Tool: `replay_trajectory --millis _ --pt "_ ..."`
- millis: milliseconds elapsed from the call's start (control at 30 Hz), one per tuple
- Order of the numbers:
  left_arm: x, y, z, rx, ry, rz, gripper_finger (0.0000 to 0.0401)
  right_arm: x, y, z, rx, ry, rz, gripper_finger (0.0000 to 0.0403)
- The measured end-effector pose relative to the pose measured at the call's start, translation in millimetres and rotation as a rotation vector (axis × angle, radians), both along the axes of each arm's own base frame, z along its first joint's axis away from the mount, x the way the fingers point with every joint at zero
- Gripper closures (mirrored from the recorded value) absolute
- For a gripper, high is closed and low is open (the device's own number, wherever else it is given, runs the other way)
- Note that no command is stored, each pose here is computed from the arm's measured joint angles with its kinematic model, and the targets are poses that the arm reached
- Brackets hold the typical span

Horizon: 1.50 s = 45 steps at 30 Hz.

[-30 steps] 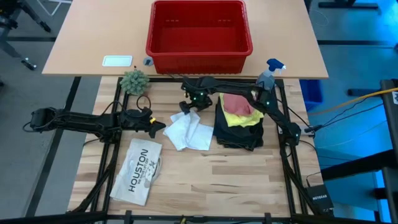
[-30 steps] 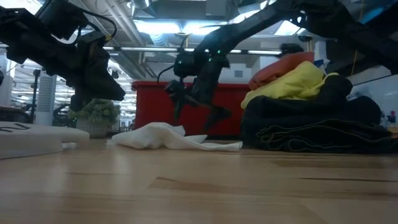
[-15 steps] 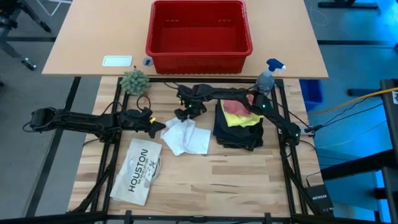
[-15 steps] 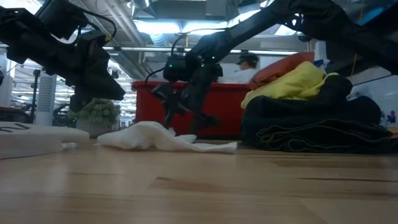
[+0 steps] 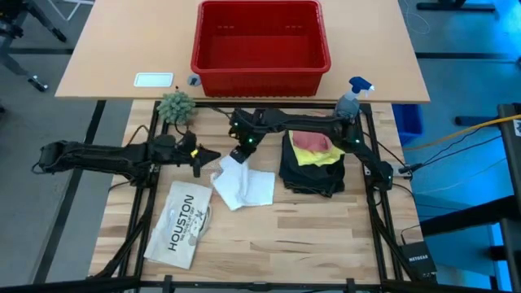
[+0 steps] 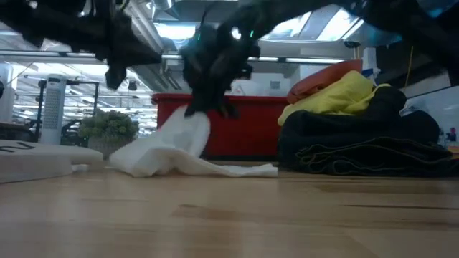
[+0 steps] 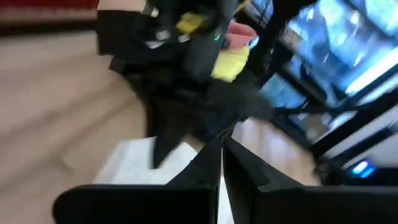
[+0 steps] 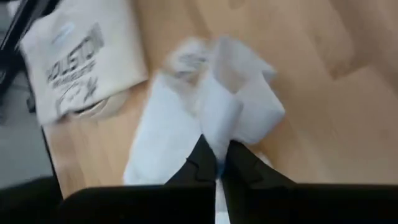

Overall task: Fold laundry
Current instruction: Fold the white panty

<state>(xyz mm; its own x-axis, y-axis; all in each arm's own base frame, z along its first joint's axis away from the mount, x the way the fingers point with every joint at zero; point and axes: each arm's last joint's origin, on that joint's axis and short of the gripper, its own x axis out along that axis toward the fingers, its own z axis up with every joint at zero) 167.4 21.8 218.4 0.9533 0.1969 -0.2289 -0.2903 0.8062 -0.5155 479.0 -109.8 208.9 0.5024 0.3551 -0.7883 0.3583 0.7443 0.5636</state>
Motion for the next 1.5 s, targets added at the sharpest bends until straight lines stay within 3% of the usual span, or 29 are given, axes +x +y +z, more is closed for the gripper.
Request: replay_trajectory --millis 133,367,567,767,900,1100,1233,1500 --pt "4 0 22 0.085 0.149 -0.035 0.0386 -10 19 37 -0.129 -0.078 0.126 0.0401" --pt "9 -1 51 0.16 0.115 -0.118 0.0318 -28 55 73 -0.248 -0.151 0.383 0.0402" --pt "14 -5 48 0.128 0.128 -0.216 0.0277 -40 83 91 -0.31 -0.203 0.569 0.0402" --pt "26 -12 36 0.104 0.192 -0.286 0.0267 -56 105 102 -0.327 -0.167 0.683 0.0403" --pt "41 -15 26 0.099 0.209 -0.306 0.0267 -69 108 110 -0.352 -0.133 0.741 0.0403" --pt "69 -14 21 0.12 0.099 -0.306 0.0267 -68 101 110 -0.347 -0.142 0.727 0.0403" --pt "80 -11 22 0.062 0.005 -0.34 0.0267 -67 101 109 -0.352 -0.146 0.724 0.0403" --pt "94 -5 18 -0.044 -0.018 -0.375 0.0267 -63 101 110 -0.366 -0.179 0.719 0.0403"
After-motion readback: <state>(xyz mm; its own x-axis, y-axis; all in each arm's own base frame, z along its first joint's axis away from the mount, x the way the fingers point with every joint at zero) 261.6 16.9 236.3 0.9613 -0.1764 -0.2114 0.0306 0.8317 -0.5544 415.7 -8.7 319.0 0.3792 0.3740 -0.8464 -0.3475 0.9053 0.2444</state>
